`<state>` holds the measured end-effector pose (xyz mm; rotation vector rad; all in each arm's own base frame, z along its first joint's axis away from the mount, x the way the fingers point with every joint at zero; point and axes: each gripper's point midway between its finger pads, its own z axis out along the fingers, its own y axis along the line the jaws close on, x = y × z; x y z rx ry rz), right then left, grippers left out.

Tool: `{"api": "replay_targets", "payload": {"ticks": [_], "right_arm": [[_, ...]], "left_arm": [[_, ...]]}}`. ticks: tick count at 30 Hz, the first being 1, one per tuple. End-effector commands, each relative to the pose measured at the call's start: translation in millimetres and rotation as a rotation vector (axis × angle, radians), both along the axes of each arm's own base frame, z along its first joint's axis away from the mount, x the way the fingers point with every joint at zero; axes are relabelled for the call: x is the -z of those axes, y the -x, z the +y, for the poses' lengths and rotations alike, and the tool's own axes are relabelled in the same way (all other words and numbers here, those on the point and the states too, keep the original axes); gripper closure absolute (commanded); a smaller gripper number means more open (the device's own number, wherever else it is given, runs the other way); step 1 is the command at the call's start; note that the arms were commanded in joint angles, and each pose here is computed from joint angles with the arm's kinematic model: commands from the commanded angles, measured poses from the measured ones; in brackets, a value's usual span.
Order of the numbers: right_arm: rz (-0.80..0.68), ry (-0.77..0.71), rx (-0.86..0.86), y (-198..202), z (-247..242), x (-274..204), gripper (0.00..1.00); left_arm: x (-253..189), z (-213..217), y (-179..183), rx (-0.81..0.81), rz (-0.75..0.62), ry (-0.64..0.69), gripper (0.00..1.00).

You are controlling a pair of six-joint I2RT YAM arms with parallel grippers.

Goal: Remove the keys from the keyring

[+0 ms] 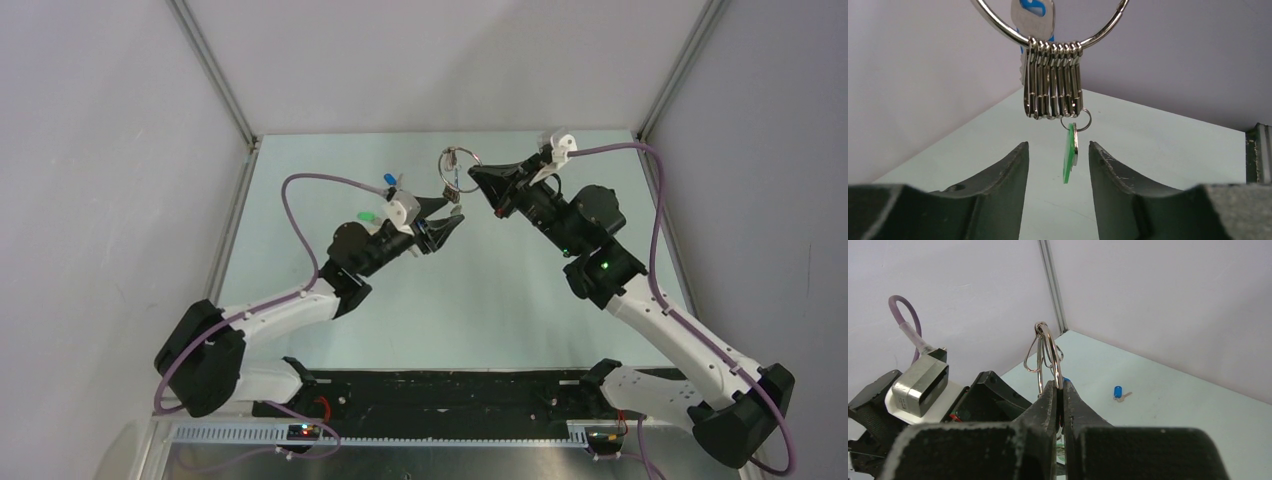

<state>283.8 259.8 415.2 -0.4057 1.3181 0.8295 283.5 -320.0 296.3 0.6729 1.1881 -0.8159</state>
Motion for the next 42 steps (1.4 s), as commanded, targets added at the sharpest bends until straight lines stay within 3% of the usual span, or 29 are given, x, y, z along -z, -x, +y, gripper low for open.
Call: {"api": "replay_targets", "payload": {"ticks": [1, 5, 11, 16, 18, 19, 21, 27, 29, 30, 31, 32, 33, 34, 37, 42], "right_arm": [[-0.090, -0.091, 0.014, 12, -12, -48, 1.00], [-0.087, -0.092, 0.021, 12, -13, -48, 1.00], [-0.064, -0.097, 0.032, 9, -14, -44, 1.00], [-0.047, -0.091, 0.050, 5, -16, -40, 1.00], [-0.045, -0.092, 0.053, 5, -17, -40, 1.00], [-0.041, -0.095, 0.063, 4, -18, -40, 1.00], [-0.030, -0.098, 0.099, -1, -24, -38, 1.00], [0.064, -0.087, 0.245, -29, -48, -8, 1.00], [0.107, -0.093, 0.263, -38, -52, 7, 0.88], [0.142, -0.089, 0.269, -42, -51, 22, 0.71], [0.160, -0.088, 0.282, -47, -54, 28, 0.63], [0.191, -0.074, 0.285, -51, -52, 42, 0.49], [0.209, -0.058, 0.285, -53, -53, 50, 0.43], [0.226, -0.041, 0.285, -55, -53, 59, 0.32], [0.244, 0.014, 0.259, -52, -50, 77, 0.24], [0.081, 0.081, 0.104, -26, -37, 73, 0.25]], "left_arm": [[-31, -6, -1, 0.015, -0.089, 0.046, 0.51], [-28, -11, -1, 0.035, -0.087, 0.038, 0.66], [-25, -19, 0, 0.071, -0.079, 0.034, 0.75], [-26, -20, -1, 0.072, -0.078, 0.035, 0.74], [-25, -20, 0, 0.074, -0.081, 0.033, 0.83], [-25, -21, 0, 0.077, -0.077, 0.034, 0.94], [-22, -18, 2, 0.077, -0.055, 0.040, 0.99], [-8, -5, 15, 0.073, 0.116, 0.036, 1.00], [0, -2, 20, 0.072, 0.198, -0.015, 1.00], [18, 1, 22, 0.060, 0.277, -0.079, 1.00], [6, 3, 22, 0.056, 0.278, -0.083, 1.00], [26, 8, 26, 0.046, 0.347, -0.168, 1.00], [10, 9, 26, 0.041, 0.341, -0.184, 1.00], [31, 17, 31, 0.033, 0.398, -0.295, 1.00], [37, 35, 43, 0.044, 0.457, -0.523, 1.00], [22, 63, 41, 0.021, 0.387, -0.797, 1.00]]}}
